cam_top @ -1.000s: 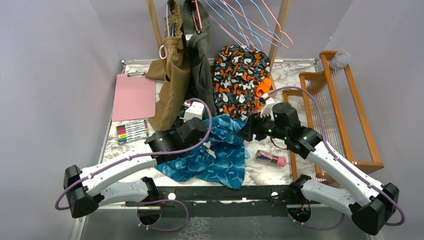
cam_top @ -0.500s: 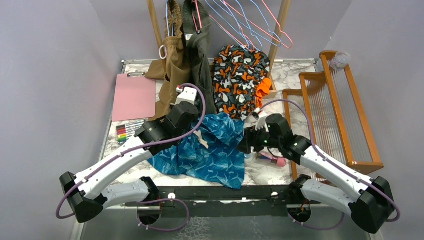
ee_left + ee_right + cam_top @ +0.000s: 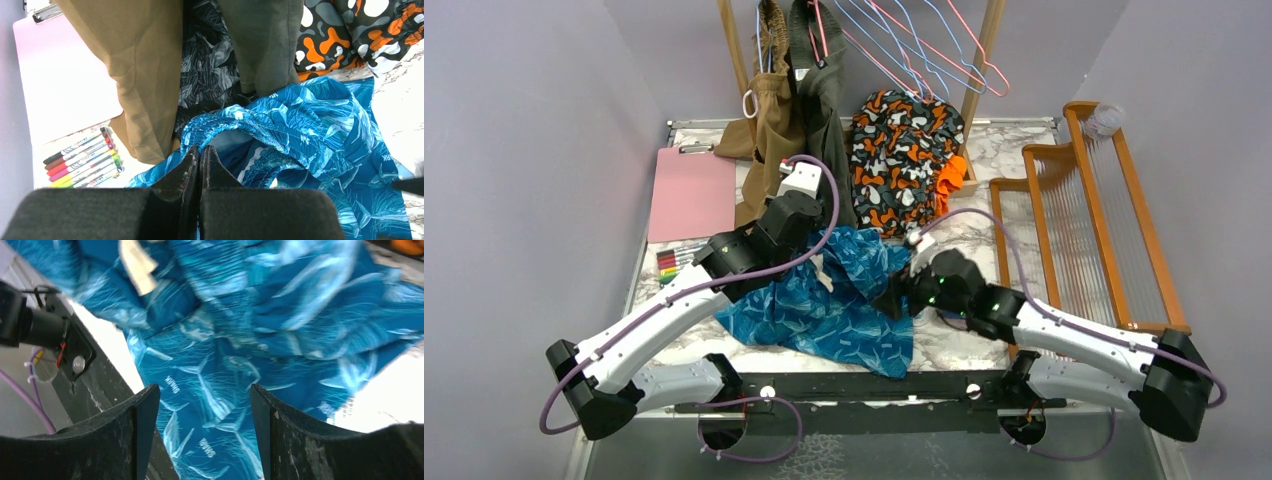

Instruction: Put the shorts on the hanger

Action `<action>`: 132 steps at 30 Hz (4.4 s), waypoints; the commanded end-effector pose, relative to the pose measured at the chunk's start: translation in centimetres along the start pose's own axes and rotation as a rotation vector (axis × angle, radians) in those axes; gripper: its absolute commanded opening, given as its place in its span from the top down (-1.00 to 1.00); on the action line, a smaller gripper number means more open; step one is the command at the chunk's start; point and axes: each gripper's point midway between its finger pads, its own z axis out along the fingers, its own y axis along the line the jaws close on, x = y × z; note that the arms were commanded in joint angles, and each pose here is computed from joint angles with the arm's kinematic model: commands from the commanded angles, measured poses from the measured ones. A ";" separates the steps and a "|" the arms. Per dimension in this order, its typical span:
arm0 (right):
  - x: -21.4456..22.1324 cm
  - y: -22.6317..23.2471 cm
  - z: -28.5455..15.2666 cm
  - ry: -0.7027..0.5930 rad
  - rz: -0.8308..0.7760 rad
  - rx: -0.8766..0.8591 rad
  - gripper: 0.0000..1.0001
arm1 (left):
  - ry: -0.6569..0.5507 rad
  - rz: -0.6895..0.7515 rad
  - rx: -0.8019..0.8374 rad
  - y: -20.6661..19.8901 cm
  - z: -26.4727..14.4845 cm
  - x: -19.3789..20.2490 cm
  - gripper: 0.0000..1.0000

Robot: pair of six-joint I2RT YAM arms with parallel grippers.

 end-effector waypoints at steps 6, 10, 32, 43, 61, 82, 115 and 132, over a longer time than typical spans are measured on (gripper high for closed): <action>3.0 1.1 3.1 -0.016 -0.067 0.108 -0.03 | -0.019 0.000 -0.005 0.1 0.0 -1.1 1.00; 3.7 -0.5 4.5 -0.007 -0.033 0.197 -0.14 | -0.018 0.006 -0.009 0.2 0.0 -1.0 1.00; 2.2 -2.9 8.2 -0.161 0.115 0.356 -0.23 | -0.027 0.003 0.010 0.3 -0.5 -1.1 1.00; -0.3 -3.9 7.8 -0.220 0.105 0.437 0.15 | -0.028 -0.021 0.032 0.2 -1.0 -0.9 1.00; -10.9 -6.4 4.7 -0.325 0.045 0.412 0.56 | -0.030 -0.064 0.122 -0.3 -2.5 -0.2 1.00; -6.2 -4.0 11.2 -0.045 -0.026 0.186 0.15 | 0.223 -0.050 -0.065 -0.7 3.9 10.1 1.00; -2.9 -7.2 7.3 -0.261 -0.247 0.386 -0.33 | 0.289 -0.077 -0.088 0.0 7.0 11.5 1.00; -6.9 -6.1 8.8 -0.388 -0.221 0.383 0.40 | 0.245 -0.105 -0.038 0.1 5.2 9.7 1.00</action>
